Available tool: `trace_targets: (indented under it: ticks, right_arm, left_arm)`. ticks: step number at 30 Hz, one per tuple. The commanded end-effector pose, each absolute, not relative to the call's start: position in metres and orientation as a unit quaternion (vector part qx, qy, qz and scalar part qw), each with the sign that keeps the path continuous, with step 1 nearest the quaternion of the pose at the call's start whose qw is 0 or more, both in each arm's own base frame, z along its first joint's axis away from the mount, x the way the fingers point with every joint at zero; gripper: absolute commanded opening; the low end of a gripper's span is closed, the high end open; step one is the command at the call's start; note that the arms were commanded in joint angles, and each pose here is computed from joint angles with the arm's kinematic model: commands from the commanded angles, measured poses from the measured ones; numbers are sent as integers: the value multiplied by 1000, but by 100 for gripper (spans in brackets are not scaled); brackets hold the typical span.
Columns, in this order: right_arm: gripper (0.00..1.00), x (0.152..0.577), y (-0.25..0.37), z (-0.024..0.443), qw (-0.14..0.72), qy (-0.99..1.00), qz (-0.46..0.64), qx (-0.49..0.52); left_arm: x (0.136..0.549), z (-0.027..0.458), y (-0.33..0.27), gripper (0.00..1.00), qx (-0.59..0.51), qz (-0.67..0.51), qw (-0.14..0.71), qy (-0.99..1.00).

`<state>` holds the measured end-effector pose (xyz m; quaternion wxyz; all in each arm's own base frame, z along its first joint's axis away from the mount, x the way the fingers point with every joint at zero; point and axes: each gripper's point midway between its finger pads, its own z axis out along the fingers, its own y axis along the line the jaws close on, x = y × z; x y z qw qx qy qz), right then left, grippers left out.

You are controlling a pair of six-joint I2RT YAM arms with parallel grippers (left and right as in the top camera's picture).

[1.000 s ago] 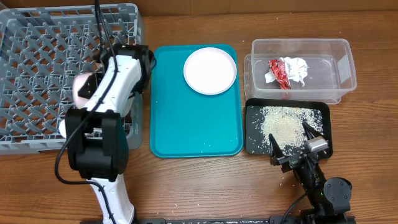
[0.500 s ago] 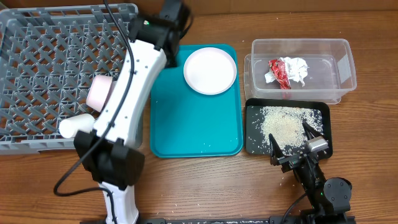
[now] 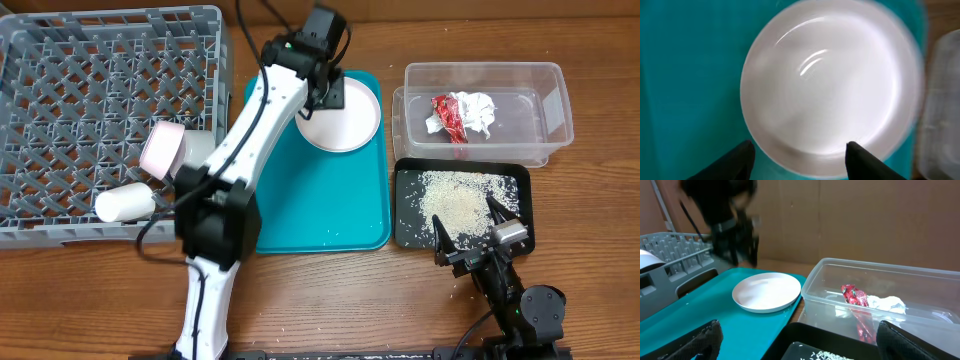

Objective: Sort waste into correct bins and load items into the dishwasher
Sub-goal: 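Reach the left gripper to the white plate and grasp its rim, then lift the white plate and stand it in the dish rack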

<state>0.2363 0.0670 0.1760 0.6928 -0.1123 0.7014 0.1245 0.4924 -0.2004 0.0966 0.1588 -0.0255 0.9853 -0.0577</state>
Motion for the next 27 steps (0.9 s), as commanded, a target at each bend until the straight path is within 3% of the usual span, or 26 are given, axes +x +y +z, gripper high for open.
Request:
trace_targets:
  ticks: [1, 7, 9, 10, 12, 16, 19, 20, 22, 24, 27]
  right_arm:
    - [100, 237, 66, 175, 696, 699, 123, -111]
    - [100, 237, 66, 175, 696, 699, 123, -111]
    - [100, 237, 66, 175, 696, 699, 123, -111]
    - [100, 237, 66, 175, 696, 699, 123, -111]
    - [100, 237, 66, 175, 696, 699, 123, -111]
    - [100, 237, 66, 175, 696, 699, 123, -111]
    - [100, 237, 66, 175, 696, 699, 123, -111]
    - [100, 237, 66, 175, 696, 699, 123, -111]
    - [100, 237, 66, 175, 696, 699, 123, -111]
    - [100, 237, 66, 175, 696, 699, 123, -111]
    - [100, 237, 66, 175, 696, 699, 123, -111]
  left_arm:
    - [496, 56, -179, 56, -64, -72, 109, 989]
    - [497, 32, -164, 53, -82, -63, 85, 991]
    - [495, 28, -166, 36, -77, -63, 81, 992]
    - [494, 26, -169, 22, -66, -65, 78, 993]
    - [491, 23, -174, 11, -44, -66, 73, 994]
    - [482, 16, -177, 14, -5, -56, 58, 997]
    - [475, 6, -176, 30, -6, -51, 40, 998]
    - [472, 3, -176, 30, -6, -49, 34, 998]
    - [468, -3, -176, 23, -6, -51, 24, 998]
    - [465, -4, -178, 4, -6, -56, 17, 998]
    - [465, 8, -178, 4, -7, -60, 17, 998]
